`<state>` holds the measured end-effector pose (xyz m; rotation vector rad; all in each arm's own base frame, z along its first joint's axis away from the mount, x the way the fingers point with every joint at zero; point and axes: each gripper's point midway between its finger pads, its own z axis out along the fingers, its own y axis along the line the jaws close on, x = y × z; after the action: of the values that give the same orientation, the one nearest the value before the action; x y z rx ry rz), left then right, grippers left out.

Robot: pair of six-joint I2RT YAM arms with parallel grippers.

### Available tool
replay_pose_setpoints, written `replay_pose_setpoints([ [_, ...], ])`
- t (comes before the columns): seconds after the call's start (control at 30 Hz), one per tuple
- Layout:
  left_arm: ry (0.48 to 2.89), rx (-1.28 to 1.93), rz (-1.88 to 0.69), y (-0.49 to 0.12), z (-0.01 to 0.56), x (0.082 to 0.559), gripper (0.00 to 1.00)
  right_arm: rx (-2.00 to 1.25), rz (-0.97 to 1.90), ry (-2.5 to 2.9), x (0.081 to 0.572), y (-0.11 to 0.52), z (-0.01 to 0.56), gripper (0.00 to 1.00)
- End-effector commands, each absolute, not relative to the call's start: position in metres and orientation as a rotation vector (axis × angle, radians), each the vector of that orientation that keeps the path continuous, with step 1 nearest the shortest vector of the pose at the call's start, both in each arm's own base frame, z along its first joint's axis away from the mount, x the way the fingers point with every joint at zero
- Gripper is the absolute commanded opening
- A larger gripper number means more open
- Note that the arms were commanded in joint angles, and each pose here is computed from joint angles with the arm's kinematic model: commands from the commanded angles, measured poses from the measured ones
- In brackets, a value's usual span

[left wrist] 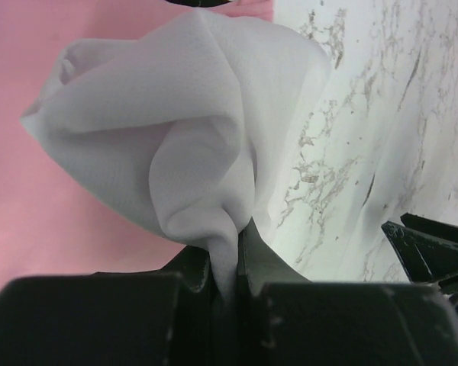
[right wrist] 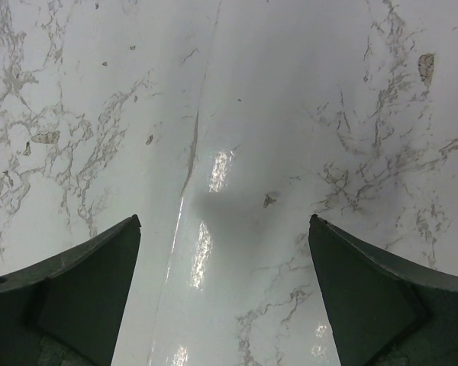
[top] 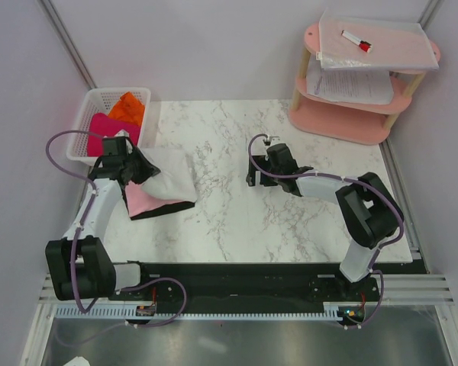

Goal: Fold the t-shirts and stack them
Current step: Put the neatly folded tshirt into the corner of the board with the left arm

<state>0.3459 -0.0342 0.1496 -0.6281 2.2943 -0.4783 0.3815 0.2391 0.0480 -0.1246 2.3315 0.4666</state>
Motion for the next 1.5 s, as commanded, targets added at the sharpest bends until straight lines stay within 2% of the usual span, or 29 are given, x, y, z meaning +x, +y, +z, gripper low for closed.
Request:
replay_pose_setpoints([
  [0.0, 2.246, -0.687, -0.414, -0.010, 0.139, 0.354, 0.02, -0.150, 0.540, 2.303, 0.384, 0.254, 0.052, 0.98],
  [0.33, 2.347, -0.786, -0.405, 0.011, 0.078, 0.368, 0.02, -0.183, 0.575, 2.321, 0.380, 0.266, 0.045, 0.98],
  [0.57, 2.377, -0.832, -0.382, 0.014, 0.060, 0.367, 0.02, -0.198, 0.581, 2.327, 0.378, 0.269, 0.042, 0.98],
  [0.63, 2.375, -0.837, -0.352, 0.018, 0.063, 0.365, 0.12, -0.199, 0.582, 2.328, 0.379, 0.270, 0.041, 0.98],
  [0.67, 2.372, -0.837, -0.335, 0.020, 0.065, 0.363, 0.29, -0.203, 0.586, 2.326, 0.378, 0.272, 0.042, 0.98],
  [0.7, 2.345, -0.849, -0.284, 0.027, 0.075, 0.359, 0.61, -0.206, 0.590, 2.324, 0.378, 0.272, 0.042, 0.98],
  [0.77, 2.307, -0.861, -0.223, 0.035, 0.085, 0.352, 0.79, -0.214, 0.598, 2.317, 0.378, 0.276, 0.044, 0.98],
  [0.8, 2.235, -0.851, -0.188, 0.041, 0.108, 0.350, 0.99, -0.213, 0.595, 2.322, 0.379, 0.275, 0.043, 0.98],
  [0.97, 2.077, -0.772, -0.144, 0.048, 0.173, 0.339, 1.00, -0.222, 0.606, 2.320, 0.381, 0.282, 0.042, 0.98],
  [1.1, 2.056, -0.659, -0.306, 0.022, 0.197, 0.342, 1.00, -0.229, 0.614, 2.329, 0.382, 0.288, 0.037, 0.98],
  [1.13, 2.067, -0.648, -0.329, 0.019, 0.195, 0.344, 0.95, -0.232, 0.617, 2.327, 0.383, 0.290, 0.038, 0.98],
  [1.17, 2.069, -0.631, -0.359, 0.014, 0.194, 0.347, 0.76, -0.234, 0.618, 2.331, 0.382, 0.291, 0.036, 0.98],
  [1.2, 2.077, -0.578, -0.449, 0.000, 0.194, 0.349, 0.53, -0.236, 0.618, 2.332, 0.383, 0.292, 0.035, 0.98],
  [1.23, 2.070, -0.560, -0.500, -0.007, 0.193, 0.352, 0.21, -0.234, 0.617, 2.333, 0.383, 0.292, 0.035, 0.98],
  [1.27, 2.067, -0.543, -0.560, -0.015, 0.183, 0.357, 0.02, -0.234, 0.615, 2.338, 0.382, 0.291, 0.033, 0.98],
  [1.47, 2.077, -0.468, -0.965, -0.063, 0.142, 0.365, 0.02, -0.240, 0.615, 2.347, 0.381, 0.292, 0.029, 0.98],
])
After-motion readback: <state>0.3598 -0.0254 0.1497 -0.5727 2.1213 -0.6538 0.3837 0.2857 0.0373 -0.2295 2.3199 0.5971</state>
